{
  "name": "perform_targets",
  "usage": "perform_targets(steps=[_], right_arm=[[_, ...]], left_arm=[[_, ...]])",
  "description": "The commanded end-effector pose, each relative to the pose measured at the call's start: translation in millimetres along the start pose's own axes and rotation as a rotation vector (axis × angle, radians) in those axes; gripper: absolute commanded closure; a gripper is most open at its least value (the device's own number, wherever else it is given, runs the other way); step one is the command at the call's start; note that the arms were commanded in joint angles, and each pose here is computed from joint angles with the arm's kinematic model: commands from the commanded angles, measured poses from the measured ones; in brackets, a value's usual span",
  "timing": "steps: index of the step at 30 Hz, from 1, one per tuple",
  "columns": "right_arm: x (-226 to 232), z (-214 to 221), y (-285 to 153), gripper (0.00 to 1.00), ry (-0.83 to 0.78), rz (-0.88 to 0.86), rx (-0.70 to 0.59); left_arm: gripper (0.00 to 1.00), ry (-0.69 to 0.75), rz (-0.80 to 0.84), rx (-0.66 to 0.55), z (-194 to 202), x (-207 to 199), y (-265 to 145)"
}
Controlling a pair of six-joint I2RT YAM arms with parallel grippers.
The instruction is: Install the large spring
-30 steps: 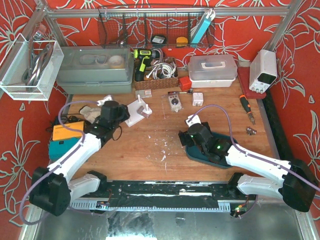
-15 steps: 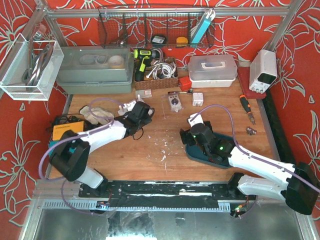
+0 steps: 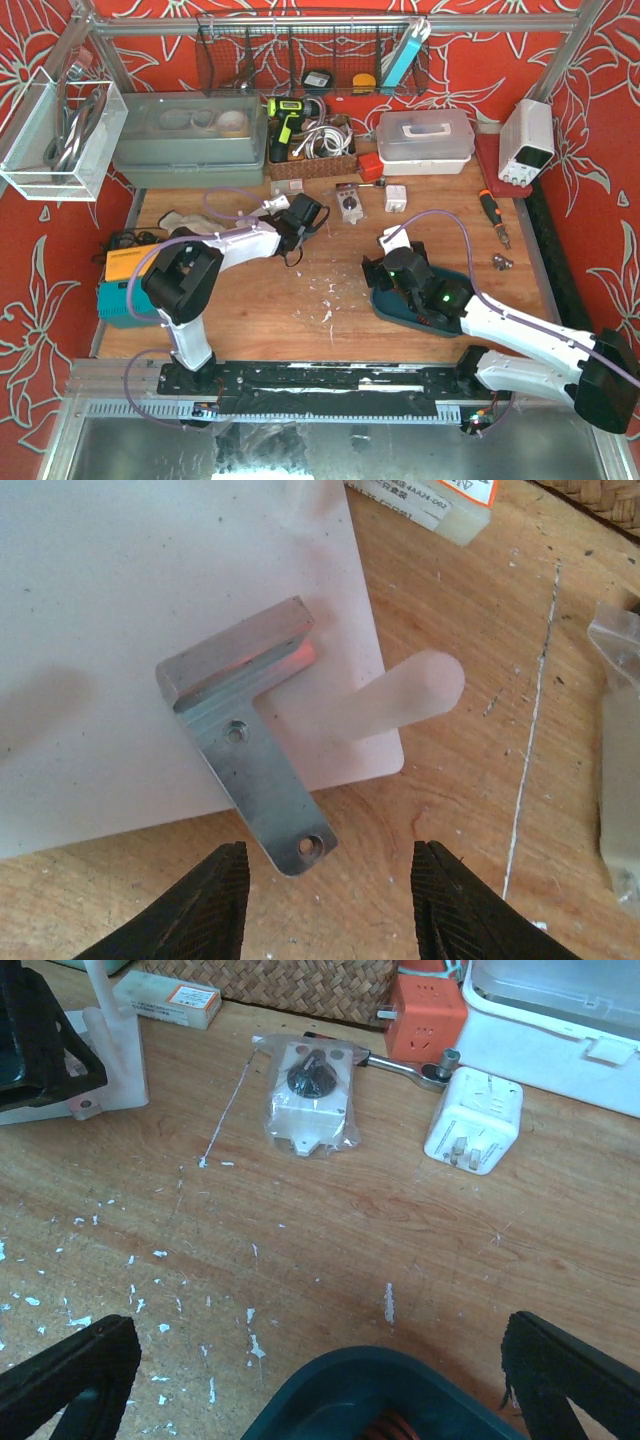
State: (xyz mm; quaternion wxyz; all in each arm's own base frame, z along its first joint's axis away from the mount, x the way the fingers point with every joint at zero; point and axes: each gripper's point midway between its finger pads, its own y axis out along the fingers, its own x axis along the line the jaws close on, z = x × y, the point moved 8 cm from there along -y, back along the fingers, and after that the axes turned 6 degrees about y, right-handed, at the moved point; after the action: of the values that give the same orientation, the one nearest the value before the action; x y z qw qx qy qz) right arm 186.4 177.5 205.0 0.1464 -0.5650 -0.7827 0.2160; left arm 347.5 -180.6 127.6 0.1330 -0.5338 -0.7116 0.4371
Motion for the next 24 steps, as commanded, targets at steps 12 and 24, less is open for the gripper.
perform_targets(steps=[12,24], right_arm=[[21,2,-3,0.01,0.024,-0.239,-0.031],[19,1,-6,0.01,0.035,-0.249,-0.052]], left_arm=[[0.54,0.035,-0.126,-0.044,3,1,25],[0.59,0.029,-0.156,-0.041,-5,7,36]])
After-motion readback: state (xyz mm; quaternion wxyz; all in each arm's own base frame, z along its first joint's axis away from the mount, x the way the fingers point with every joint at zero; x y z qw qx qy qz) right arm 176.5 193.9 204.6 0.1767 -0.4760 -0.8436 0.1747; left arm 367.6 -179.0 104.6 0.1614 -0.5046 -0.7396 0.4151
